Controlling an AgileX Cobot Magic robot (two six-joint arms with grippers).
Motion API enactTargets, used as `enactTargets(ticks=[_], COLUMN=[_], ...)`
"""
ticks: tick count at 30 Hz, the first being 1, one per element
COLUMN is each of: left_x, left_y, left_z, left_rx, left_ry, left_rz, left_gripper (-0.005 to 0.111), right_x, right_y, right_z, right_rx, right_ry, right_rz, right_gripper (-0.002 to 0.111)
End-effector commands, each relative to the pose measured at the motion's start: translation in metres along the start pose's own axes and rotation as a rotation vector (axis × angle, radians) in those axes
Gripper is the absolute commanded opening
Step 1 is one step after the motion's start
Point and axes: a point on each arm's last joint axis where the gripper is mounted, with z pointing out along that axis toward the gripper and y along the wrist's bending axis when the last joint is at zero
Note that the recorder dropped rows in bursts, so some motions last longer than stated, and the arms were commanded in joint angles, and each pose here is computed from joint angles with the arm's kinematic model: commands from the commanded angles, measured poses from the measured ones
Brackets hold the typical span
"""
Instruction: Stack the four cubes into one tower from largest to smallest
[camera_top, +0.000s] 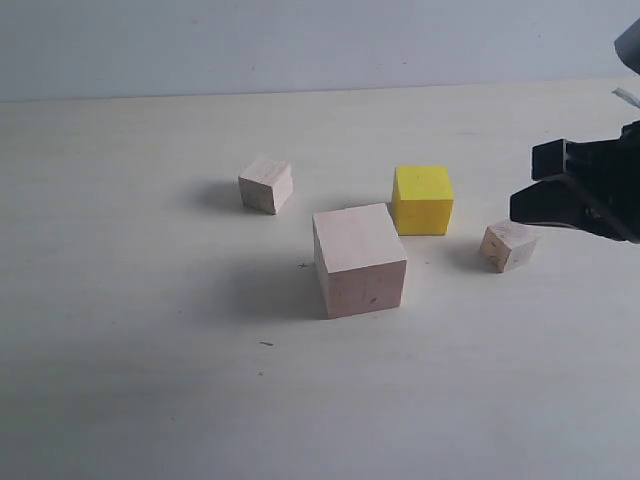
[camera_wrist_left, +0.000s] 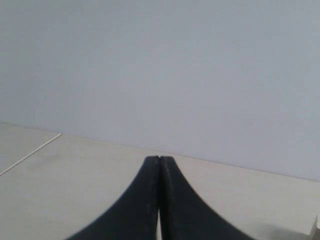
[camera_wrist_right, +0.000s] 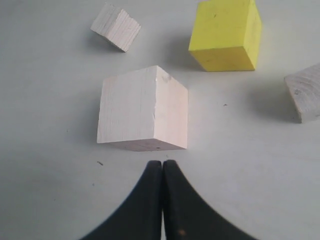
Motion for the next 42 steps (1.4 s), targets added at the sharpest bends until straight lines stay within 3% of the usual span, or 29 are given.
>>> enactTargets(ticks=[1, 7, 11, 20, 25, 29, 36, 38, 42], left_x=[-0.017, -0.058, -0.075, -0.077, -0.075, -0.076, -0.09, -0.091, -0.083], left_y=[-0.006, -0.016, -0.025, -0.064, -0.089, -0.096, -0.1, -0.1, -0.104], left_z=[0.002, 0.01, 0.025, 0.063, 0.071, 0.074, 0.078, 0.078, 0.084], left_rx=[0.063, 0.146, 0.19, 0.393, 0.515, 0.544, 0.569, 0.56, 0.547], left_ry=[-0.028, -0.048, 0.066, 0.385, 0.449, 0.434, 0.278, 0.294, 0.343], left_rz=[-0.027, 0.008, 0.012, 0.049, 0.079, 0.077, 0.009, -0.06, -0.078], left_gripper=[0.0, 0.0, 0.0, 0.0, 0.0, 0.0, 0.0, 0.0, 0.0], right_x=[-0.002, -0.001, -0.002, -0.002, -0.001, -0.002, -0.001, -0.002, -0.004], right_y=[-0.002, -0.003, -0.003, -0.003, -0.003, -0.003, -0.005, -0.005, -0.007], right_z=[0.004, 0.006, 0.006, 0.006, 0.006, 0.006, 0.006, 0.006, 0.006], right_rx=[0.006, 0.006, 0.007, 0.007, 0.007, 0.008, 0.024, 0.027, 0.049], right_ry=[0.012, 0.02, 0.018, 0.02, 0.021, 0.019, 0.023, 0.018, -0.001], right_rz=[-0.009, -0.005, -0.005, -0.004, -0.004, -0.004, -0.023, -0.023, -0.033], right_gripper=[0.0, 0.0, 0.0, 0.0, 0.0, 0.0, 0.0, 0.0, 0.0])
